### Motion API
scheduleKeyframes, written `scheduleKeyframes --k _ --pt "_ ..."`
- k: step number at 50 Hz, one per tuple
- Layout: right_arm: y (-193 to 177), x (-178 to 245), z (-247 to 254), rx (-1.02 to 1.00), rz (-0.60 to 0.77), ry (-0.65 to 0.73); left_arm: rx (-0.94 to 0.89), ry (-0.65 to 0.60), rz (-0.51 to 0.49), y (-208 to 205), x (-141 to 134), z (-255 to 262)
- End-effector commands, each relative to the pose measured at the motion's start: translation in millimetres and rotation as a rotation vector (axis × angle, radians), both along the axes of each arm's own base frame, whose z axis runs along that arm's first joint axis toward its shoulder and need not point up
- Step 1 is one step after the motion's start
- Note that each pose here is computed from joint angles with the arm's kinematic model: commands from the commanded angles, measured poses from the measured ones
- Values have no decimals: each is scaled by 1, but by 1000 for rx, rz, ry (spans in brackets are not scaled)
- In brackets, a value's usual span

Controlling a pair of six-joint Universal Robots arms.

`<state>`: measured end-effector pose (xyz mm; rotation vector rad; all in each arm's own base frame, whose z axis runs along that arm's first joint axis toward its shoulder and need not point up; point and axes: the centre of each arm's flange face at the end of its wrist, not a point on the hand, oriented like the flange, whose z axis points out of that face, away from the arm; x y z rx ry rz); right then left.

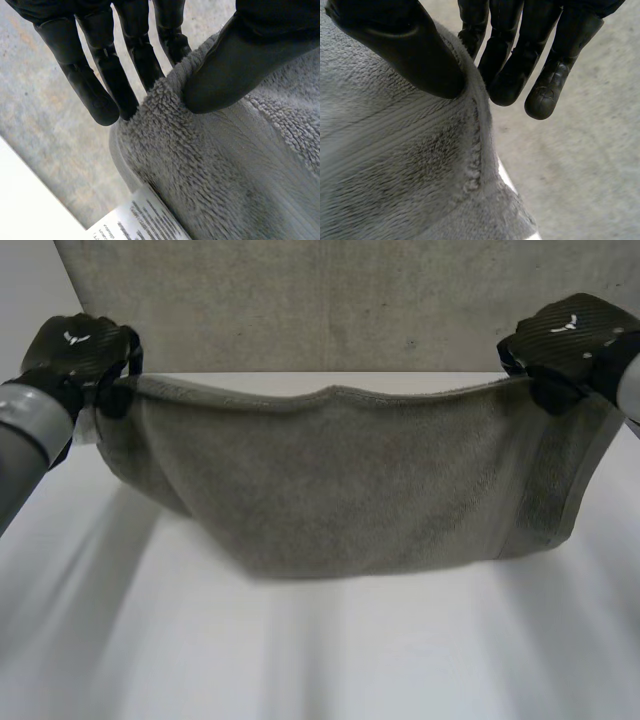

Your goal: Fold the towel.

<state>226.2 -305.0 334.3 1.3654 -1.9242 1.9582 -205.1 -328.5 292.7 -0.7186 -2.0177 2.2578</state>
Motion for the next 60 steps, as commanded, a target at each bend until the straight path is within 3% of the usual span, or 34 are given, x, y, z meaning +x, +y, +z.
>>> scheduleKeyframes --k 1,4,9,16,18,23,29,44,60 --pt "-39 18 32 -355 -64 -119 -198 65 47 -32 -11 58" --pt "-40 17 54 -488 -62 -206 -300 125 61 -32 -14 84" --pt "-9 19 74 -466 24 -223 -357 210 19 -16 -18 109" --pt "-1 18 16 -112 56 -125 -101 157 16 -5 -16 55" --pt "13 15 -14 56 58 -55 51 116 -12 7 -17 18" --pt "37 10 -50 219 83 77 183 70 -42 33 -12 -18" --pt "74 -3 -28 183 78 92 175 23 21 62 16 -19" --pt "62 -31 -3 134 56 12 144 10 -24 80 25 -14" --pt "14 -20 -74 326 71 21 308 -20 -28 35 17 -76"
